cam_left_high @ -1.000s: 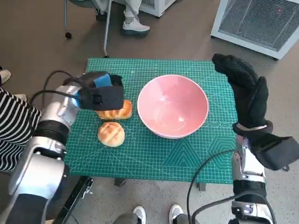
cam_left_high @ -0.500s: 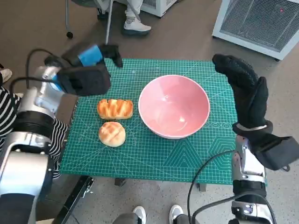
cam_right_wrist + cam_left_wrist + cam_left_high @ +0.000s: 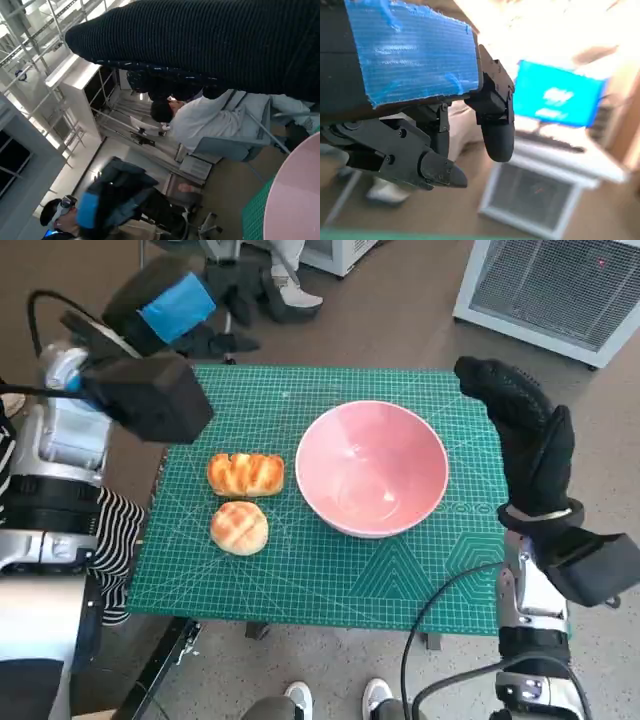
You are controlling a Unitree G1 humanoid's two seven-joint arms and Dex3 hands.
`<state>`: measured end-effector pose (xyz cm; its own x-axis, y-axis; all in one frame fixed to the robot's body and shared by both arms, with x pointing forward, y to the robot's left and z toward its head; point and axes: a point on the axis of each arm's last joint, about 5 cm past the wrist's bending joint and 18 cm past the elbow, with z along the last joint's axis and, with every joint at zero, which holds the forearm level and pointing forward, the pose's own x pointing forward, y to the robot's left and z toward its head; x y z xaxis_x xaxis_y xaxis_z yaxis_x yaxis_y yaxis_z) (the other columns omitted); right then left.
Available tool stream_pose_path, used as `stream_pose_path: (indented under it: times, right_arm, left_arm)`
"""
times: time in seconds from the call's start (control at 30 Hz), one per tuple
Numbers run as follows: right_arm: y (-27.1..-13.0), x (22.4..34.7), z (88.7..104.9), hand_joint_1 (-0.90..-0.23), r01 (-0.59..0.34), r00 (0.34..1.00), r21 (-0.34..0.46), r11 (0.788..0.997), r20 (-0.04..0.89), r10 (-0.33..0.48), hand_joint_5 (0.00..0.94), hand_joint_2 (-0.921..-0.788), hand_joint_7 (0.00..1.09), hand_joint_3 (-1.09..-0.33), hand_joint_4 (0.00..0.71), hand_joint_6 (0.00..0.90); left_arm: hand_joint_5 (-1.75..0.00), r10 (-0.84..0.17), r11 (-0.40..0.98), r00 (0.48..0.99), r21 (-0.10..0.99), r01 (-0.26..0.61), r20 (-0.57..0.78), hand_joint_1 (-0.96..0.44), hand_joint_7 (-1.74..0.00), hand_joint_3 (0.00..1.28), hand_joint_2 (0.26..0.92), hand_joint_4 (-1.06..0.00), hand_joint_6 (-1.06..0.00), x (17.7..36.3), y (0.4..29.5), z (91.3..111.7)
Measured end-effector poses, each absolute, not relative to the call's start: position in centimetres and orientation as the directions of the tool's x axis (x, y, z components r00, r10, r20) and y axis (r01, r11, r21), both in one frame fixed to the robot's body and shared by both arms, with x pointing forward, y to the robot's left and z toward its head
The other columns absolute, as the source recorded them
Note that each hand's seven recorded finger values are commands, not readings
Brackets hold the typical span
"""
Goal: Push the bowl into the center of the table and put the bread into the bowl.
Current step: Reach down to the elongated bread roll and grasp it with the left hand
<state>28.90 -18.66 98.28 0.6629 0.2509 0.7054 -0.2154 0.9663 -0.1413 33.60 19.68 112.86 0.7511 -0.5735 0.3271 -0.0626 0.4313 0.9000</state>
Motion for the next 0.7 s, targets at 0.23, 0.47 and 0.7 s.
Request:
stream_pose_path:
  times: [0.23, 0.47, 0.7]
  right_arm:
    - [-18.7, 28.8, 98.3, -0.781, -0.213, 0.663, -0.142, 0.967, 0.706, 0.249, 0.000, -0.921, 0.53, -0.695, 0.193, 0.062]
    - [-18.8, 28.8, 98.2, -0.781, -0.211, 0.667, -0.140, 0.967, 0.703, 0.247, 0.000, -0.921, 0.53, -0.693, 0.194, 0.062]
    - [-18.8, 28.8, 98.0, -0.782, -0.212, 0.671, -0.138, 0.967, 0.699, 0.247, 0.000, -0.921, 0.53, -0.693, 0.194, 0.061]
  left_arm:
    - [-0.05, -0.541, 0.277, 0.841, 0.940, 0.199, -0.019, -0.34, -0.19, 0.11, 0.649, -0.02, -0.02, 33.4, 20.0, 112.7]
    - [0.00, -0.494, 0.206, 0.849, 0.923, 0.326, -0.190, -0.37, -0.14, 0.10, 0.645, 0.00, -0.02, 32.6, 20.3, 112.4]
    - [0.00, -0.487, 0.218, 0.849, 0.912, 0.348, -0.207, -0.35, -0.13, 0.09, 0.657, 0.00, -0.03, 32.4, 20.6, 110.1]
